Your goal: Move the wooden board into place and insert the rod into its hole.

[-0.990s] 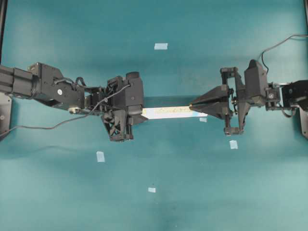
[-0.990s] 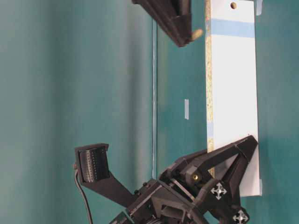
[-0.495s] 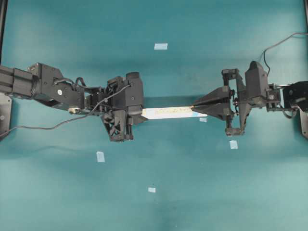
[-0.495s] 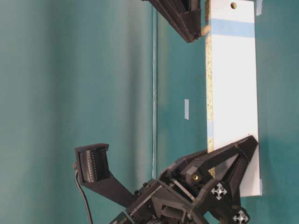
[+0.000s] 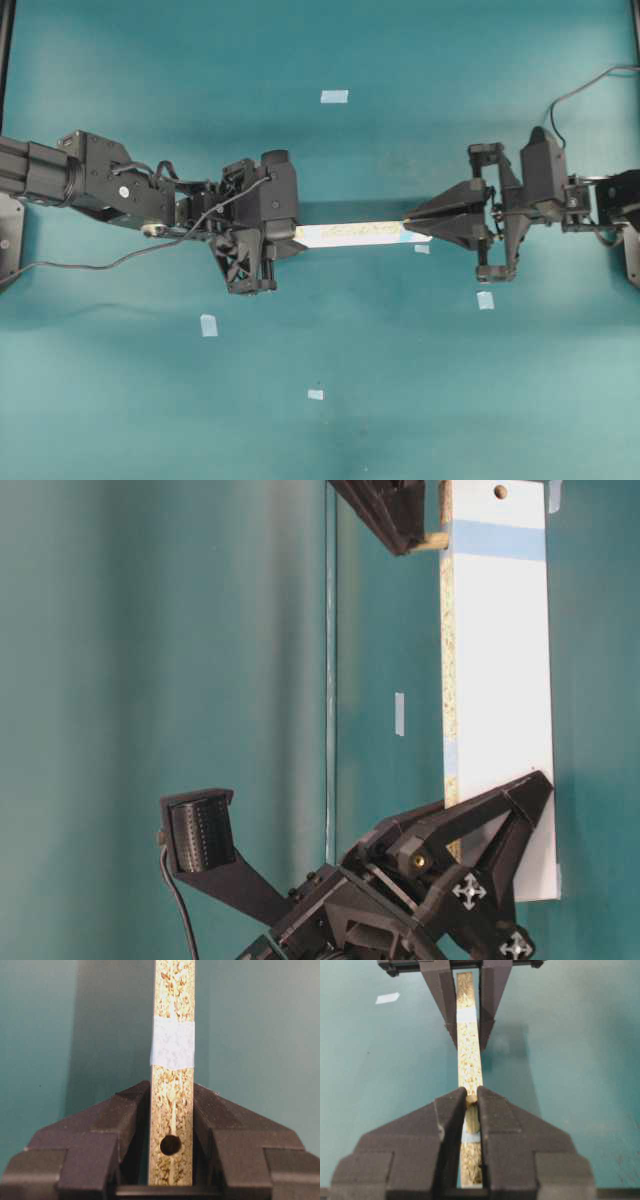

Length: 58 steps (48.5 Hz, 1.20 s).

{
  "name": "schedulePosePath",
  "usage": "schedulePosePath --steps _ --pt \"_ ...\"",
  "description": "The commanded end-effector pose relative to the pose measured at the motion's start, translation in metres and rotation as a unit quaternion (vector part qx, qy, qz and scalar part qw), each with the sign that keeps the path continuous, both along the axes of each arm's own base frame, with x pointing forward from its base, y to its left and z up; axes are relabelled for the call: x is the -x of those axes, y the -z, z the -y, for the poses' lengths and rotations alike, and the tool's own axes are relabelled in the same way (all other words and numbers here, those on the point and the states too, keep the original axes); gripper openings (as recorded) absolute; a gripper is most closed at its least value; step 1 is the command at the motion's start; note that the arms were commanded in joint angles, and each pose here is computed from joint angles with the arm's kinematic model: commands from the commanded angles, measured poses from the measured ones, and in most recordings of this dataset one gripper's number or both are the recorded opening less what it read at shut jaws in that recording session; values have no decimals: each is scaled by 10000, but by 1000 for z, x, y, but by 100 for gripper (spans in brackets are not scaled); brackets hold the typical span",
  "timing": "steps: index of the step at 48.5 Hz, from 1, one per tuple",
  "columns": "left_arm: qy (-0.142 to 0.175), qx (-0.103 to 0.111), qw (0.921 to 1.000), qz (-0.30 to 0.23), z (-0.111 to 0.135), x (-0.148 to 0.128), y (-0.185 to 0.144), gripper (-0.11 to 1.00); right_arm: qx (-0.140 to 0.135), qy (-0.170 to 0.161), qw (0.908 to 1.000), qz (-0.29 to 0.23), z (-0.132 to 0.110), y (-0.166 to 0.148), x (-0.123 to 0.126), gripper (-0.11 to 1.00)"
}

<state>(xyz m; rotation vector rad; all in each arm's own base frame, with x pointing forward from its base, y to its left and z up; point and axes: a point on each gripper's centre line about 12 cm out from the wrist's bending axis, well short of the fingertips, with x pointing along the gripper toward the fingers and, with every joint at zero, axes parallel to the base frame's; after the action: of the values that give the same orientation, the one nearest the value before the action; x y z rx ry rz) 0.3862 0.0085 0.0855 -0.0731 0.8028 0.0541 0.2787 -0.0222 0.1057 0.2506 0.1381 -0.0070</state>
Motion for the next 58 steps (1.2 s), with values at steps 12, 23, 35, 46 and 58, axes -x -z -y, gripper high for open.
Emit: schedulePosePath --steps 12,23,35,46,58 --pt "-13 23 9999 116 1 -2 -7 24 41 -52 9999 -86 -3 -4 -4 9" --pt "0 18 9999 116 2 -2 -7 24 50 -115 9997 -216 -6 -1 -5 9" --pt "0 18 9999 123 2 -3 -7 24 48 -194 9988 -453 -11 4 -6 9" --pt "0 18 9999 123 2 -3 -7 24 78 -265 9966 -775 -15 9 -8 9" --pt "-14 22 9999 131 1 -3 -8 24 97 -240 9952 -943 -15 7 -6 9"
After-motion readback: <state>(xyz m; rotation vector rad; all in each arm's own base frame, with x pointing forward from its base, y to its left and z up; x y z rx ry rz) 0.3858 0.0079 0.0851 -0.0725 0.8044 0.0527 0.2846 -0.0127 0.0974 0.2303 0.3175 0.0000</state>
